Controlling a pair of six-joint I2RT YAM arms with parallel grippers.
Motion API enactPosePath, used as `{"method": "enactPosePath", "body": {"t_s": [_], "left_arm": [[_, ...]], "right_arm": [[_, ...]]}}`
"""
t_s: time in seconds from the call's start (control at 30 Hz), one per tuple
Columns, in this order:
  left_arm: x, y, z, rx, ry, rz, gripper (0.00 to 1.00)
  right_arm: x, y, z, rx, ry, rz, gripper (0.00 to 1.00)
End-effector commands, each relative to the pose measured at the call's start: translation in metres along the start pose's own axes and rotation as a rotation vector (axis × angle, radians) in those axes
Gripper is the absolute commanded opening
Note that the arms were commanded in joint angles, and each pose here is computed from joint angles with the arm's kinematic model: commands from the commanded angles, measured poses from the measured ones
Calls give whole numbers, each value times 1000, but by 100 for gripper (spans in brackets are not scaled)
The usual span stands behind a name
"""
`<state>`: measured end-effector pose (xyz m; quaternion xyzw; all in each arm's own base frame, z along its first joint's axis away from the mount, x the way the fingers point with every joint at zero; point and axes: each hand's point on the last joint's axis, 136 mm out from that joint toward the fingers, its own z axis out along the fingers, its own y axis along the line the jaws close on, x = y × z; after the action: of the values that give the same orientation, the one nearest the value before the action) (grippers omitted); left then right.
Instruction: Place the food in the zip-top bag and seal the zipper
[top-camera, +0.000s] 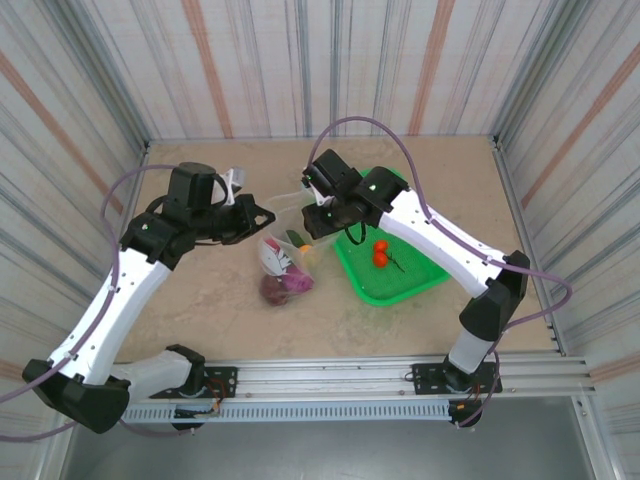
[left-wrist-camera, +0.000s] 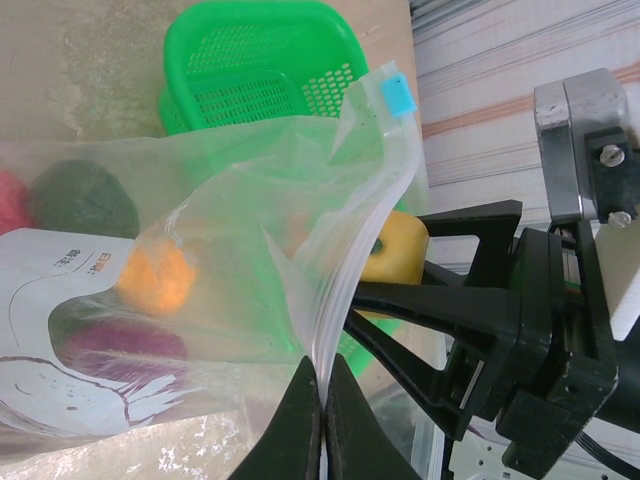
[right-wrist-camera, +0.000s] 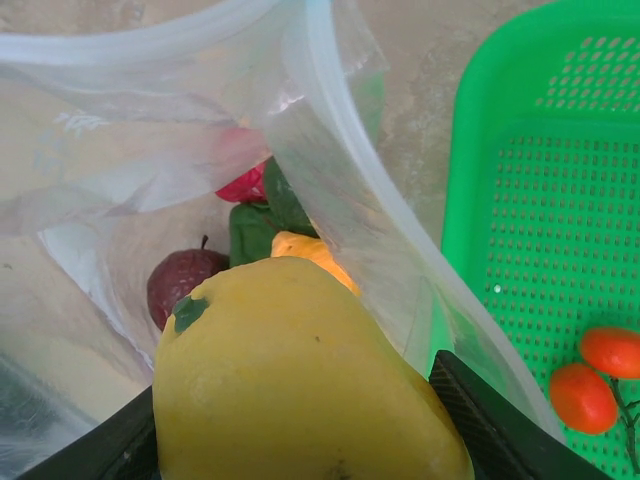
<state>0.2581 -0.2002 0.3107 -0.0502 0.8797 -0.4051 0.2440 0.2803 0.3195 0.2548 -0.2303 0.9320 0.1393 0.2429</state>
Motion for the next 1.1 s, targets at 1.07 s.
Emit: {"method": "enactPosePath", "body": {"t_s": [1.07], "left_arm": [[3,-6,-26,3,-48,44,0]], "right_arm": [[42,-147,-37,183,-105,478,69]]}}
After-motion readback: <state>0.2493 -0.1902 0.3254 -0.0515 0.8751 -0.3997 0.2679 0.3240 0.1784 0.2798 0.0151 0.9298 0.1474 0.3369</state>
